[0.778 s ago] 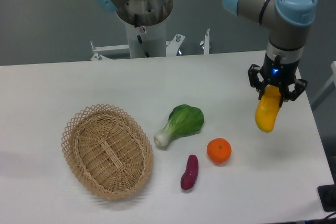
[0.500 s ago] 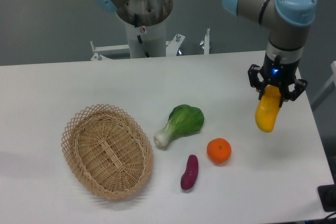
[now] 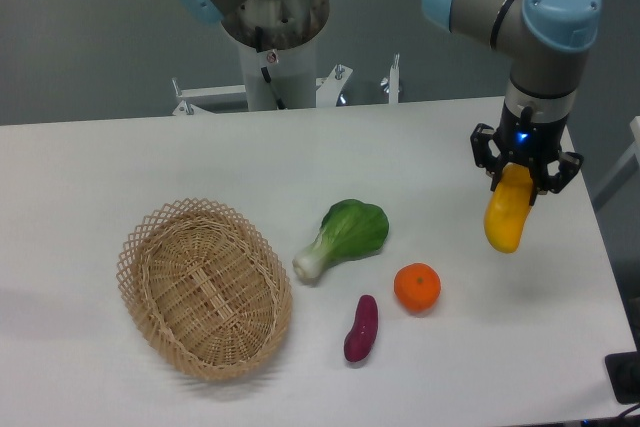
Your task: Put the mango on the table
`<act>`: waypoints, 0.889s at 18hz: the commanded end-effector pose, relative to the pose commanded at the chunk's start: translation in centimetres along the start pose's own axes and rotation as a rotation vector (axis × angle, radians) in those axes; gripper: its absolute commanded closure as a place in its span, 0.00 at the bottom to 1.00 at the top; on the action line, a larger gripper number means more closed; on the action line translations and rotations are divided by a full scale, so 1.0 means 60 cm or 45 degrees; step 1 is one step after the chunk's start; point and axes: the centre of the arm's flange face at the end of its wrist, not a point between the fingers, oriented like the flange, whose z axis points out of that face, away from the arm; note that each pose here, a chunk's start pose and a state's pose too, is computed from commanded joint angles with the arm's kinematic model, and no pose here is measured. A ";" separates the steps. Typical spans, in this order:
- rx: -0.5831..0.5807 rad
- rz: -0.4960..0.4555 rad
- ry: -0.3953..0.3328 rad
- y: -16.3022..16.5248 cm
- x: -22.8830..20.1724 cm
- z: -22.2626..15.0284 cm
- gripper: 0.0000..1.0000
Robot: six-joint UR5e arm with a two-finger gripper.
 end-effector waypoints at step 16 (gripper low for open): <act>0.073 -0.109 -0.158 -0.068 -0.057 0.197 0.45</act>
